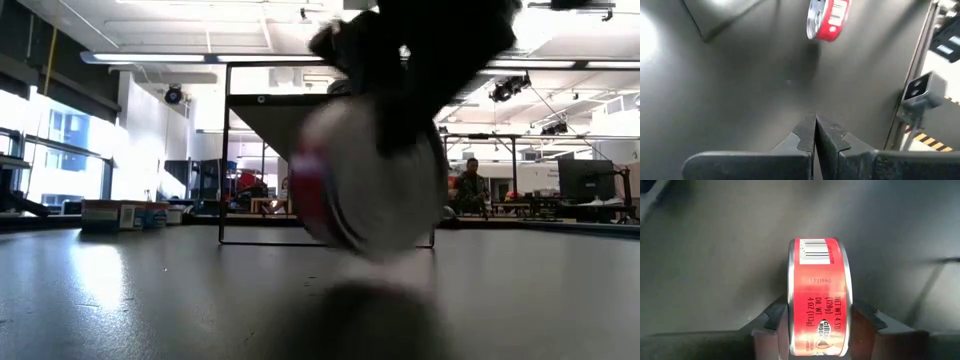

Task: Stack canned seafood by type on shelf
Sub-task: Stack the red tuna can on top of the red tuna can on the shelf

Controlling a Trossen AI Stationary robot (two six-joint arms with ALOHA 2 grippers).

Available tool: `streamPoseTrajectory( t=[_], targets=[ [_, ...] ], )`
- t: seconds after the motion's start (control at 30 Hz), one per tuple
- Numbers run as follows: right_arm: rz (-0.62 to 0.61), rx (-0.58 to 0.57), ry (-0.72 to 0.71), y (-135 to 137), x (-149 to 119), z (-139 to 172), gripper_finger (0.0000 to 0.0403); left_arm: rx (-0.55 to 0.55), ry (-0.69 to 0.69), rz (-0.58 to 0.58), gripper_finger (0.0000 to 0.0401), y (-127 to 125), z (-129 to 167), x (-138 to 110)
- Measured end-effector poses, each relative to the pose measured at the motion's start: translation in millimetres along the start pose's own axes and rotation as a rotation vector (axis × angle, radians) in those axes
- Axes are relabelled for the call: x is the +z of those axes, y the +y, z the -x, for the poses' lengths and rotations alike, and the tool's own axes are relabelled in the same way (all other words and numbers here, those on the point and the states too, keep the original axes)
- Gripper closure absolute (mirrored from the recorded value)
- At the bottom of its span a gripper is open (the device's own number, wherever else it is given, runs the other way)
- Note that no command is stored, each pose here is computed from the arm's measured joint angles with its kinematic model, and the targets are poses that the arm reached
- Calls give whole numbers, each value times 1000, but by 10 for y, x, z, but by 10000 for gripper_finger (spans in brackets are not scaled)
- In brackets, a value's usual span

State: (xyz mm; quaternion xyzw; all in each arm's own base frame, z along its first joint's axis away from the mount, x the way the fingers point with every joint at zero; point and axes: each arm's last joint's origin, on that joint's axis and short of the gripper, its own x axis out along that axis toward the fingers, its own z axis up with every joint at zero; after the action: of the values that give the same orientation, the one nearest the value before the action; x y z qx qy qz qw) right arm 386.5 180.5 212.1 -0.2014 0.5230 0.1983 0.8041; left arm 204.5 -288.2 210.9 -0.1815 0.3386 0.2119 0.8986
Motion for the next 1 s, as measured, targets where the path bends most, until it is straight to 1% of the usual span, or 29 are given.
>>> streamPoseTrajectory(
  t=[0.1,0.17,0.23,0.33,0.4,0.5,0.57,0.63,0.7,0.83,0.93,1.0],
  targets=[
    [12,-70,-58,-17,204,349,282,-16,-33,-10,401,125,241,235],
    [23,-129,-127,-51,365,655,282,-24,-90,-33,401,255,434,430],
    [44,-221,-185,-107,496,959,282,-28,-176,-68,401,407,624,622],
    [69,-429,-227,-262,598,1367,282,-20,-321,-126,401,617,841,876],
    [55,-578,-191,-440,572,1577,282,-7,-381,-161,401,713,919,994],
    [-5,-764,-92,-761,456,1785,282,9,-397,-228,401,787,965,1092],
    [-45,-878,2,-990,341,1876,282,16,-374,-280,401,800,961,1109],
    [-91,-978,88,-1241,218,1949,282,14,-320,-333,401,795,936,1102],
    [-122,-1036,177,-1486,82,1965,282,-4,-241,-372,401,777,901,1092],
    [-151,-1050,328,-1870,-179,1947,282,-83,-77,-445,401,674,775,1061],
    [-145,-1033,423,-2036,-333,1942,282,-204,-1,-470,401,593,567,1010],
    [-164,-1037,445,-2135,-398,1939,282,-286,34,-474,401,564,375,924]
  ],
)
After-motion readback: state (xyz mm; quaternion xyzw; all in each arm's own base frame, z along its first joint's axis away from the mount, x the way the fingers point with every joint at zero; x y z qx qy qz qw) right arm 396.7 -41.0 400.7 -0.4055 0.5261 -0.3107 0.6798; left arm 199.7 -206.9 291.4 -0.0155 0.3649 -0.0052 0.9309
